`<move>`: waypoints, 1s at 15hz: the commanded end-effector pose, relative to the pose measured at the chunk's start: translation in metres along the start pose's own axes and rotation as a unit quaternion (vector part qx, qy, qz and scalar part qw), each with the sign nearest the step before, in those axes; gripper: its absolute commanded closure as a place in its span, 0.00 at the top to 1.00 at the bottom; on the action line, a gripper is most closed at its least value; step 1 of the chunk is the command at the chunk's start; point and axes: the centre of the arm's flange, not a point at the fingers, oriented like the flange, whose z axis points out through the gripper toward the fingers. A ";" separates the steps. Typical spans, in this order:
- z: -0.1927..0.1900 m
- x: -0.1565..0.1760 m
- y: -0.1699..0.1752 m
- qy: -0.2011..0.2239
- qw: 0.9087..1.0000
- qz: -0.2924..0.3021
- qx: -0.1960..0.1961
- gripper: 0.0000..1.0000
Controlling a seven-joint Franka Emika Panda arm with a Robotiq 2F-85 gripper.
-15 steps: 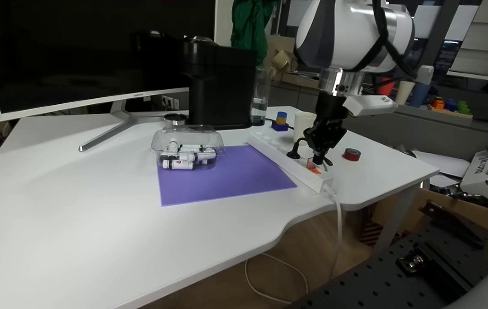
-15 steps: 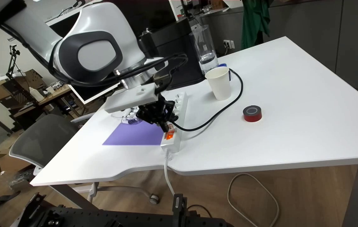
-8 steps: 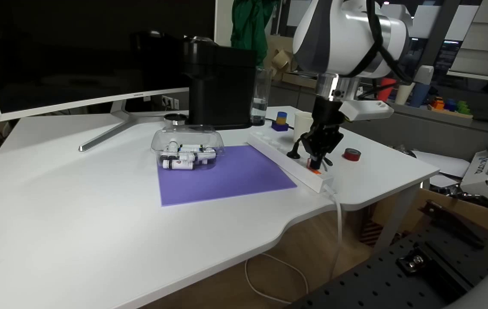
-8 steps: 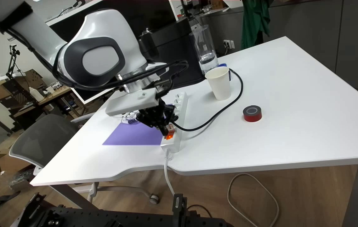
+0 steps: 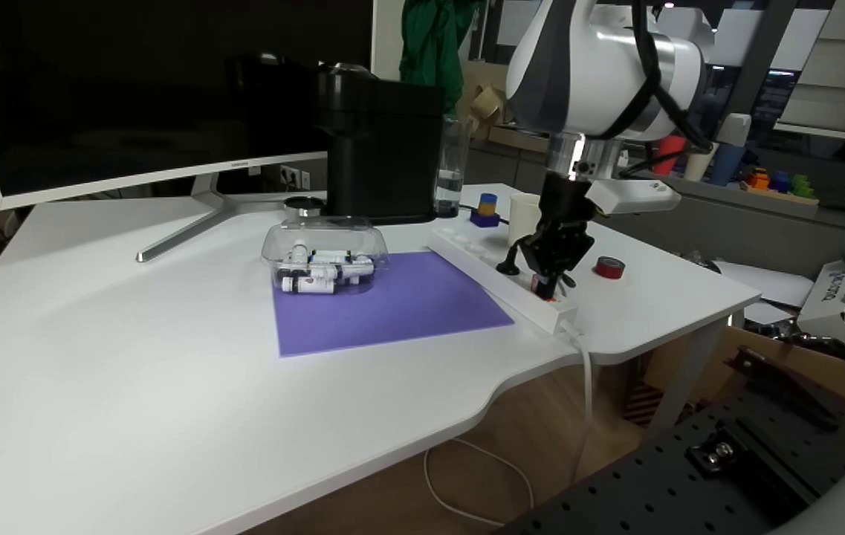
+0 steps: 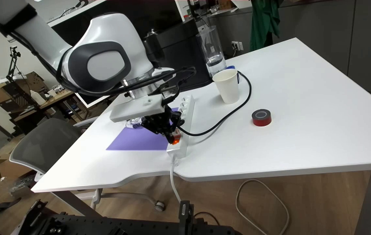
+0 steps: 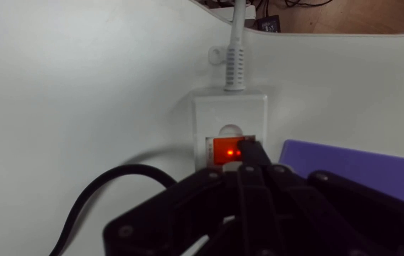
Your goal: Turn off the switch of the adapter
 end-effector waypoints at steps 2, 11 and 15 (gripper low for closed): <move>0.013 0.007 0.010 -0.003 1.000 0.020 0.004 0.00; 0.001 0.001 0.016 0.002 0.999 0.039 0.016 0.00; -0.045 -0.007 0.018 0.016 0.999 0.040 -0.001 0.00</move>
